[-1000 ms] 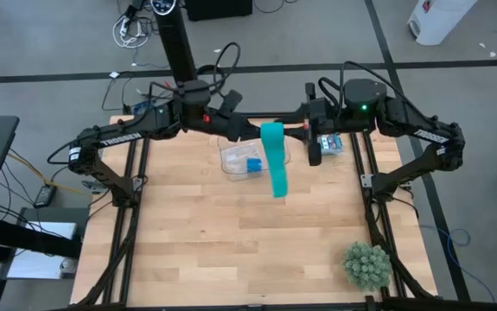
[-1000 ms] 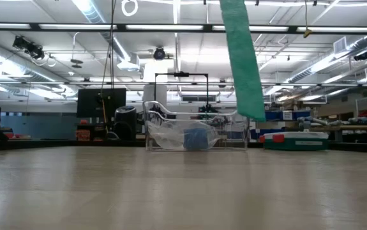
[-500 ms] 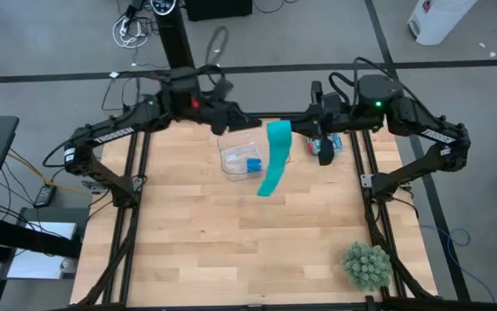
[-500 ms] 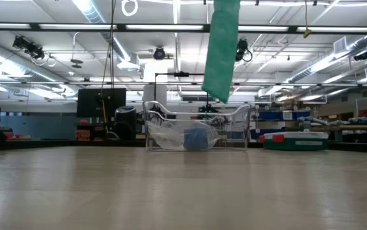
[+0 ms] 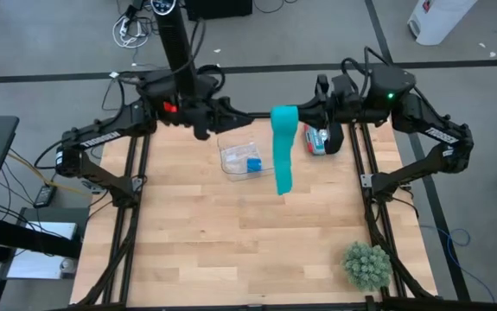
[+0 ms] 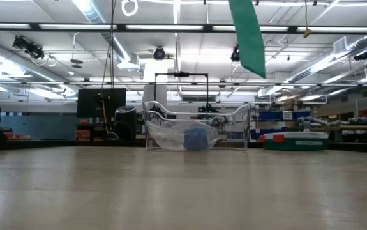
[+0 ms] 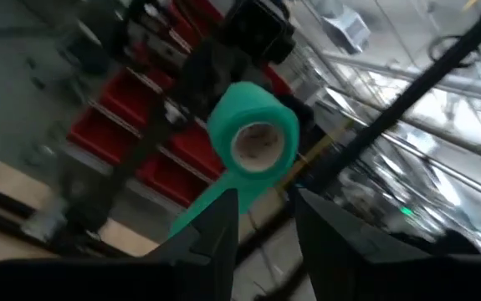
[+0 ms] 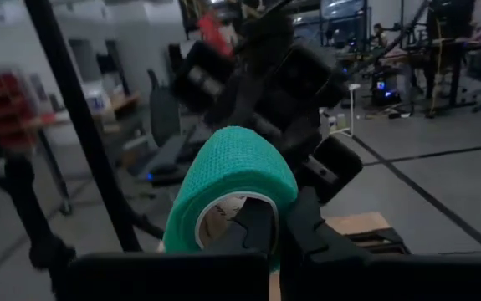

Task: Roll bandage
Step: Roll the sky blue bandage

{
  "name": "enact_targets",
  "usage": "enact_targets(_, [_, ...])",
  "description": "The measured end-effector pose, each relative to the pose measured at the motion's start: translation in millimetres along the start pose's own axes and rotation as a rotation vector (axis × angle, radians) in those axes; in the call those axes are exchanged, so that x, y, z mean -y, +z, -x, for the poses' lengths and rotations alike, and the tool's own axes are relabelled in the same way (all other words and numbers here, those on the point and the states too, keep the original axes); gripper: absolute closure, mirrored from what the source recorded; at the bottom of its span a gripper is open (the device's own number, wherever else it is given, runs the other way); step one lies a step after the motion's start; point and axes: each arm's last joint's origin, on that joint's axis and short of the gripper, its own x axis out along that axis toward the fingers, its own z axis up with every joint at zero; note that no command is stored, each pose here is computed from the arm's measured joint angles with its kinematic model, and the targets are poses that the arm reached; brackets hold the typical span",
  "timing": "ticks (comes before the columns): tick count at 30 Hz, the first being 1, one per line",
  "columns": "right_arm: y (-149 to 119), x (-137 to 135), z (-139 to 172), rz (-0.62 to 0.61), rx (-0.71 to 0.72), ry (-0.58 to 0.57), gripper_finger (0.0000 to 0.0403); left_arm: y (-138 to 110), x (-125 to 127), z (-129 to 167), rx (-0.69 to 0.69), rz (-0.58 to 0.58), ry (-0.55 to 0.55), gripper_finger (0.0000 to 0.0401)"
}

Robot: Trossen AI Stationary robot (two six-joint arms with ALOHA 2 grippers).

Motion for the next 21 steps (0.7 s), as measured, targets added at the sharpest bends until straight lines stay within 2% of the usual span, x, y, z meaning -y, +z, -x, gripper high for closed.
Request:
enact_targets(7, [1.0, 6.7, -2.1, -0.072, 0.014, -0.032, 0.0402, -12.8, 9.3, -6.8, 0.107, -0.164, 0.169, 0.0274])
enact_targets(9, [2.2, 8.9, -3.6, -0.107, 0.032, -0.041, 0.0402, -14.4, 11.5, -7.8, 0.121, -0.216, 0.187, 0.0274])
enact_targets(14, [8.1, 14.9, -2.5, -0.152, 0.091, -0.067, 0.0402, -23.0, 11.3, -11.1, 0.060, -0.304, 0.213, 0.0274])
enact_targets(21, [14.6, 22.5, -4.4, -0.157, 0.164, -0.082, 0.0403, -28.1, 7.7, -14.0, 0.019, -0.358, 0.244, 0.0274])
